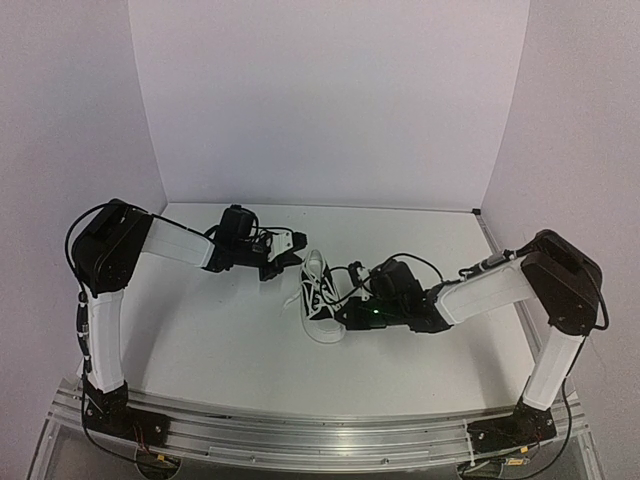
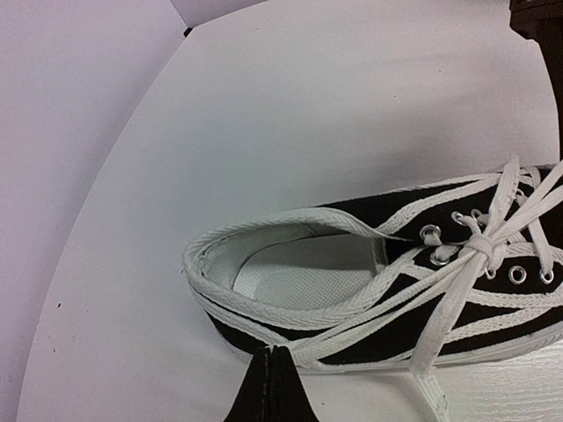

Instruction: Tie the shoes

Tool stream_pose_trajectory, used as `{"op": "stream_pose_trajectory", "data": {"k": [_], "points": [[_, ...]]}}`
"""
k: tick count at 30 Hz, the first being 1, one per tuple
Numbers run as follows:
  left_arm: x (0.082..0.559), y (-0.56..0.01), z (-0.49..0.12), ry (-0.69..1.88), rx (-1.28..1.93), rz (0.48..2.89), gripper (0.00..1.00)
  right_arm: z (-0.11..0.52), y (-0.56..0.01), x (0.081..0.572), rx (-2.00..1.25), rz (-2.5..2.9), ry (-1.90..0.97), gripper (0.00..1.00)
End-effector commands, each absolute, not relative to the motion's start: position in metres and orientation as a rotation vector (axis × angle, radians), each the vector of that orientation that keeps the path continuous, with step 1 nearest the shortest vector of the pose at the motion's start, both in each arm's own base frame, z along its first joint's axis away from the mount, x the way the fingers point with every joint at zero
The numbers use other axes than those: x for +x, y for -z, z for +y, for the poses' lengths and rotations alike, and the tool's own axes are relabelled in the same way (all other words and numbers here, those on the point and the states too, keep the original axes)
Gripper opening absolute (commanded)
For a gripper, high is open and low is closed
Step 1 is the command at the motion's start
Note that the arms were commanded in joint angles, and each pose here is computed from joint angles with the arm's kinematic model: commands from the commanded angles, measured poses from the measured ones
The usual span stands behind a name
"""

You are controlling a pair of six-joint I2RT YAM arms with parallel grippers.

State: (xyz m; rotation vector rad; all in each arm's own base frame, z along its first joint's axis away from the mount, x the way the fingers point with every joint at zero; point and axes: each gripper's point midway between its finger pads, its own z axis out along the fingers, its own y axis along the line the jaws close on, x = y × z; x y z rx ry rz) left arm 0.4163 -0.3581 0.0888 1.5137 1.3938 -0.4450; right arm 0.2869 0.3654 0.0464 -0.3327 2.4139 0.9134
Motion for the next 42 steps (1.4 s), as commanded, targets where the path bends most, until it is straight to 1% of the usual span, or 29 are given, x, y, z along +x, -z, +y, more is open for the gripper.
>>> {"op": "stream_pose_trajectory", "data": {"k": [1,6,8,13,15,18,22,23,25,26,27,29,30,31,34,37,40,42], "points": [[0.443,-0.131,-0.348,0.341,1.439,1.34,0.0,0.364,-0.02,0.26,-0.381,2.527,-0.894,0.0],[0.437,-0.132,-0.347,0.35,1.454,1.318,0.0,0.372,-0.036,0.265,-0.413,2.475,-0.912,0.0],[0.431,-0.135,-0.348,0.382,1.451,1.31,0.0,0.375,-0.048,0.268,-0.439,2.438,-0.919,0.1],[0.406,-0.152,-0.351,0.498,1.444,1.28,0.0,0.38,-0.078,0.277,-0.472,2.351,-0.932,0.32],[0.396,-0.151,-0.352,0.532,1.455,1.311,0.0,0.378,-0.09,0.282,-0.466,2.319,-0.923,0.36],[0.382,-0.143,-0.348,0.595,1.468,1.378,0.02,0.368,-0.11,0.292,-0.447,2.268,-0.898,0.4],[0.374,-0.141,-0.343,0.629,1.446,1.44,0.05,0.338,-0.143,0.316,-0.361,2.21,-0.848,0.46],[0.374,-0.14,-0.342,0.631,1.437,1.46,0.1,0.327,-0.152,0.323,-0.328,2.199,-0.836,0.47],[0.375,-0.137,-0.339,0.624,1.416,1.498,0.24,0.304,-0.162,0.337,-0.261,2.205,-0.795,0.5],[0.374,-0.137,-0.337,0.62,1.409,1.512,0.35,0.291,-0.168,0.347,-0.226,2.205,-0.764,0.51],[0.373,-0.135,-0.335,0.618,1.406,1.526,0.47,0.279,-0.173,0.355,-0.2,2.208,-0.734,0.53],[0.369,-0.134,-0.33,0.615,1.398,1.556,0.88,0.26,-0.182,0.369,-0.166,2.207,-0.69,0.57],[0.367,-0.136,-0.328,0.607,1.391,1.566,0.97,0.251,-0.185,0.374,-0.152,2.213,-0.668,0.6],[0.366,-0.138,-0.325,0.598,1.38,1.579,0.99,0.242,-0.188,0.379,-0.136,2.224,-0.646,0.62],[0.379,-0.165,-0.308,0.531,1.237,1.649,1.0,0.205,-0.196,0.398,-0.045,2.251,-0.576,0.65],[0.392,-0.191,-0.282,0.484,1.057,1.744,1.0,0.152,-0.204,0.417,0.103,2.243,-0.524,0.67],[0.387,-0.209,-0.26,0.44,0.953,1.792,1.0,0.1,-0.21,0.43,0.247,2.228,-0.509,0.72],[0.38,-0.214,-0.246,0.423,0.887,1.836,1.0,0.082,-0.211,0.431,0.294,2.23,-0.526,0.73]]}}
